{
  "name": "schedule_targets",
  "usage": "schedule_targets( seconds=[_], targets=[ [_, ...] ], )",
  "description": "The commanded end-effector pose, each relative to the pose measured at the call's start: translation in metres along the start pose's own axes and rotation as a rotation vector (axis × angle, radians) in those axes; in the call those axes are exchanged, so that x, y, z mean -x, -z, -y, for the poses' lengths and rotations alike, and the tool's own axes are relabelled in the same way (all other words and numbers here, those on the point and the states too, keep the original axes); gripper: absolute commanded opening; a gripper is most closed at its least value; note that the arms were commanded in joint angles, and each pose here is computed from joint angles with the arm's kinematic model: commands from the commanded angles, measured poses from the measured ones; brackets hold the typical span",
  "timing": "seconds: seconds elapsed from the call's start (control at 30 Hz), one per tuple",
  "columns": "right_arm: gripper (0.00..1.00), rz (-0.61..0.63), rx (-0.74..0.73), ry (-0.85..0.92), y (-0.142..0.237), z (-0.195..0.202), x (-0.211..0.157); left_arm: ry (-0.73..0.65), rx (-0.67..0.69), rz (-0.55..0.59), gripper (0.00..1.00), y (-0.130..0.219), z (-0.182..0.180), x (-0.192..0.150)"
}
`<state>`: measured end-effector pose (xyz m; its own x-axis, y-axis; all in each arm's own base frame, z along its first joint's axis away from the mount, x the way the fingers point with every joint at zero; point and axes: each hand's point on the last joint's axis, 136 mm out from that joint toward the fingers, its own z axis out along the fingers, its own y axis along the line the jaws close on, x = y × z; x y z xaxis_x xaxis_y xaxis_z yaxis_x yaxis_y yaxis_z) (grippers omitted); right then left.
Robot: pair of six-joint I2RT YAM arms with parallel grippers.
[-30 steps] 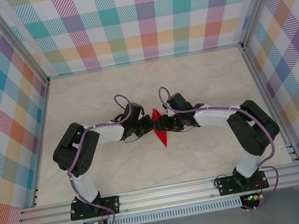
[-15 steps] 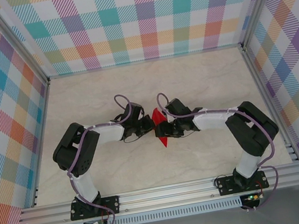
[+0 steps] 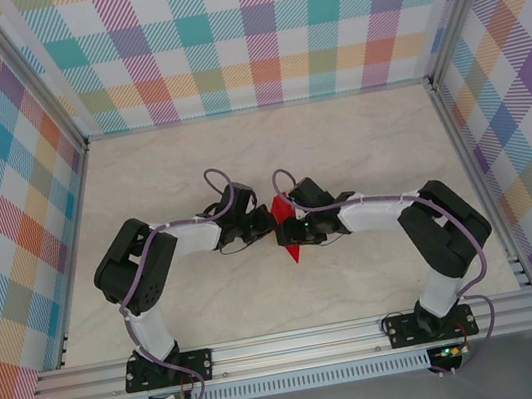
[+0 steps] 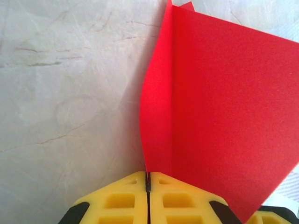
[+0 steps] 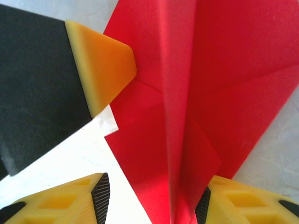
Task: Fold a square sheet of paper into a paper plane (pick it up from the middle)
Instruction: Move the paper plane to the center of the table.
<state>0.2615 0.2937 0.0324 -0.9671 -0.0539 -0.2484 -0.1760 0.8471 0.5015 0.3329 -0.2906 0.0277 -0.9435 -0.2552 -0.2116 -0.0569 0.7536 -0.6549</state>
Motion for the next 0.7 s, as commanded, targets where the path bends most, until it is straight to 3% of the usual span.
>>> schedule_targets(
  seconds=[0.0, 0.4, 0.67],
  targets=[
    [0.52, 0.003, -0.045, 0.046, -0.002, 0.002, 0.002, 0.002, -0.054, -0.002, 0.07, 0.006, 0.011, 0.004],
    [0.51, 0.023, -0.107, 0.061, -0.002, 0.009, 0.004, -0.002, -0.049, 0.001, 0.08, 0.010, 0.012, 0.004],
    [0.41, 0.069, -0.139, 0.034, 0.007, 0.014, 0.010, -0.005, -0.033, 0.002, 0.08, 0.009, 0.008, 0.004]
  ],
)
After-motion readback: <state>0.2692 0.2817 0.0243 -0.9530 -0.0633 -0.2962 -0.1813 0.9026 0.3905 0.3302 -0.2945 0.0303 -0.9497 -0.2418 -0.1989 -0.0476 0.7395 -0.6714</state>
